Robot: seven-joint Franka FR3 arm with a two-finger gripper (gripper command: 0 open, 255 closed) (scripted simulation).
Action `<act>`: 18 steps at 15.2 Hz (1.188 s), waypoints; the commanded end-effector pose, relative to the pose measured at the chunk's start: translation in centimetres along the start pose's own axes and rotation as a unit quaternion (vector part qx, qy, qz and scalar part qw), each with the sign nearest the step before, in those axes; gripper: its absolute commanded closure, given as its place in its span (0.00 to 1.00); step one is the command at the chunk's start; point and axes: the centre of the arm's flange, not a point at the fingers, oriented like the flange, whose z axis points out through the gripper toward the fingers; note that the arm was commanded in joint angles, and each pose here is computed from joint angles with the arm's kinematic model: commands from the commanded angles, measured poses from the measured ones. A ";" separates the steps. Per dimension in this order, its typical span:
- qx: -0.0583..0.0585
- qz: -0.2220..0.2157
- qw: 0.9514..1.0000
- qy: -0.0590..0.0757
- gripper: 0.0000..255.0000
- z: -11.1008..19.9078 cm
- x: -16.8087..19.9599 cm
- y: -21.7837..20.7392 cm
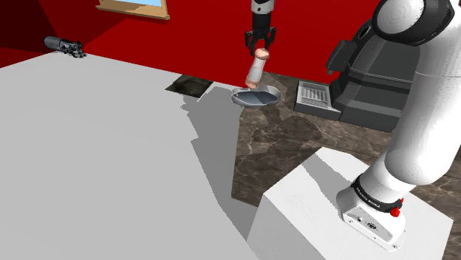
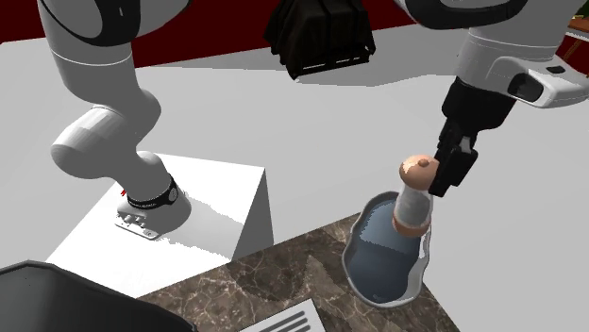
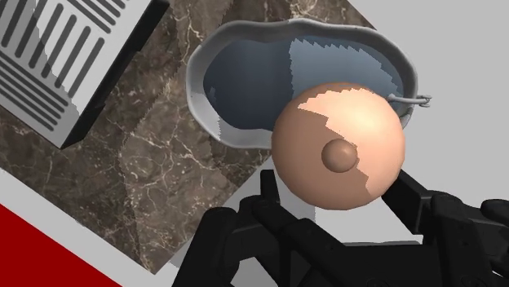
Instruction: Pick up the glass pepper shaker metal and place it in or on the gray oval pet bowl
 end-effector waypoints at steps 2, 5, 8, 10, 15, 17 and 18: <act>0.000 0.000 1.000 0.000 1.00 1.6 0.0 -0.3; 0.000 0.000 1.000 0.000 1.00 2.4 -0.1 -0.4; 0.000 0.000 1.000 0.000 1.00 2.4 -0.1 -0.4; 0.000 0.000 1.000 0.000 1.00 2.4 -0.1 -0.4; 0.000 0.000 1.000 0.000 0.00 2.4 -0.1 -0.4; 0.000 0.000 1.000 0.000 0.00 2.4 -0.1 -0.4; 0.000 0.000 1.000 0.000 0.00 1.1 -0.1 -0.4</act>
